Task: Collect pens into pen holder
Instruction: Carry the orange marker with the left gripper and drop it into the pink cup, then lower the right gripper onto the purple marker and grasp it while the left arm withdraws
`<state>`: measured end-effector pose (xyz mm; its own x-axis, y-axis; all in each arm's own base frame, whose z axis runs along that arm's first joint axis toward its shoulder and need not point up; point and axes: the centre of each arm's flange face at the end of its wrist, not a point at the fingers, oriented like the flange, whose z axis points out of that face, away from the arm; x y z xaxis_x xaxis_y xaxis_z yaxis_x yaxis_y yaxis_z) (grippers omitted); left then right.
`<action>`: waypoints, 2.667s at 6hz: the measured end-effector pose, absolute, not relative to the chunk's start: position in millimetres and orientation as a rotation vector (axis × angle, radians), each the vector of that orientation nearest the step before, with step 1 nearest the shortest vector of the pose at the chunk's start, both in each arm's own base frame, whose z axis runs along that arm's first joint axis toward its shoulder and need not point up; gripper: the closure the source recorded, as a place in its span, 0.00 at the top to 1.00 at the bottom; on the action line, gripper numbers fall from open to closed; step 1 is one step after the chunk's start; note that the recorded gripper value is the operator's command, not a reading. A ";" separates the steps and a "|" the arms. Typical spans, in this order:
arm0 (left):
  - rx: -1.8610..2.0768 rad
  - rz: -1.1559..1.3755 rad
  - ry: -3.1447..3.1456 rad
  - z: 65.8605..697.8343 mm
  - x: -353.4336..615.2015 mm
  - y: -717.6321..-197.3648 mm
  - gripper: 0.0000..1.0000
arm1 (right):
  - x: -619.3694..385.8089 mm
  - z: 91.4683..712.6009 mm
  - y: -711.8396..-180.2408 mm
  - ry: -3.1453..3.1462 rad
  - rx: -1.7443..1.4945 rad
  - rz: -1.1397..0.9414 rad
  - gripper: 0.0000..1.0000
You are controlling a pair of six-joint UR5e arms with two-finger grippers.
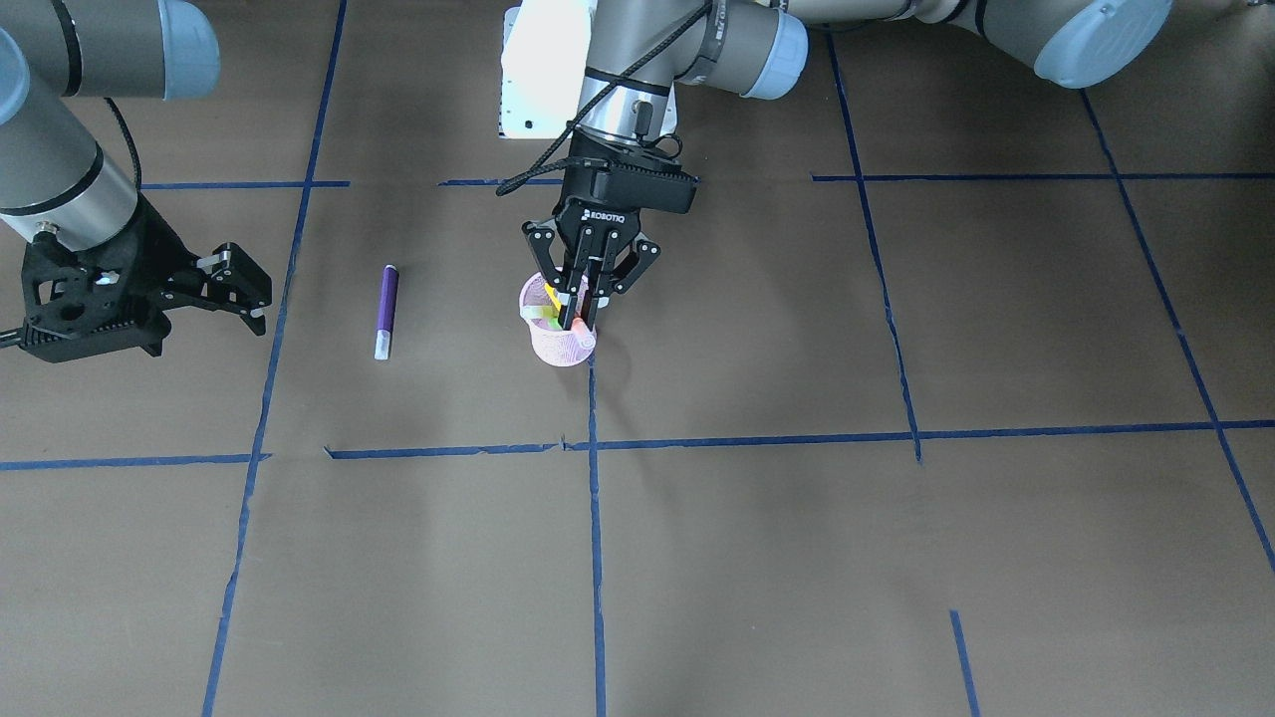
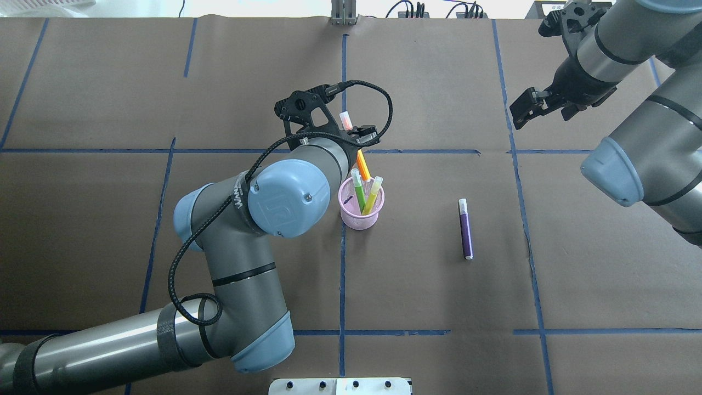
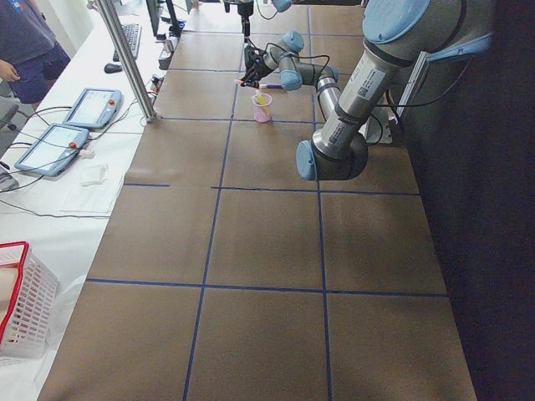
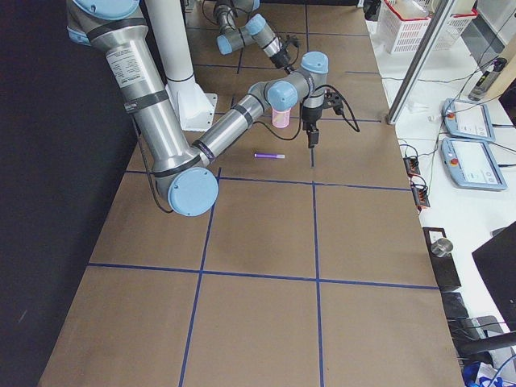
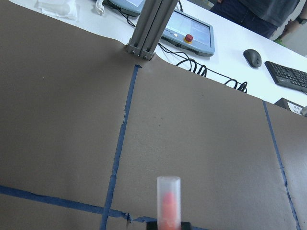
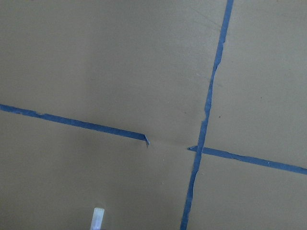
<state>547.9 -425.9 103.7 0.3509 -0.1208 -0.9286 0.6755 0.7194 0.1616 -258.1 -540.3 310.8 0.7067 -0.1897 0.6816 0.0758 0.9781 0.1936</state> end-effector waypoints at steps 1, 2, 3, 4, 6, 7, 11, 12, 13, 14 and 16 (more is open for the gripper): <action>0.599 -0.560 1.089 111.5 554.7 -418.3 0.00 | -258.4 312.4 -540.8 -0.771 0.153 -0.148 1.00; 0.606 -0.554 1.079 117.8 564.0 -408.0 0.00 | -258.6 313.6 -541.1 -0.770 0.151 -0.149 1.00; 0.608 -0.547 1.074 121.9 571.7 -399.4 0.00 | -259.1 314.2 -541.1 -0.769 0.150 -0.150 1.00; 0.613 -0.540 1.068 124.9 579.5 -390.3 0.00 | -259.1 314.5 -541.2 -0.769 0.150 -0.149 1.00; 0.622 -0.533 1.055 131.4 589.0 -380.3 0.53 | -258.9 314.6 -541.4 -0.768 0.149 -0.148 1.00; 0.626 -0.528 1.052 131.8 589.6 -379.5 1.00 | -259.0 314.4 -541.2 -0.769 0.149 -0.148 1.00; 0.626 -0.381 1.061 116.8 568.4 -384.5 1.00 | -264.1 314.5 -539.0 -0.768 0.146 -0.151 0.99; 0.536 -0.283 1.044 126.8 549.5 -405.5 1.00 | -271.5 313.5 -535.6 -0.770 0.135 -0.141 0.99; 0.437 -0.174 0.986 143.9 523.5 -432.1 1.00 | -283.9 310.8 -529.6 -0.785 0.121 -0.097 0.99; 0.372 -0.047 0.909 159.4 495.7 -455.1 1.00 | -308.5 313.1 -517.5 -0.806 0.113 -0.022 0.99; 0.211 0.146 0.863 197.2 444.0 -494.4 1.00 | -359.9 338.3 -497.0 -0.823 0.100 0.028 0.98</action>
<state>444.0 -494.4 197.2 0.6423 0.2125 -0.7364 -0.0425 0.9692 0.2425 -359.9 -497.0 338.3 0.6800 -0.0140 0.7331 -0.0636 0.9949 0.0779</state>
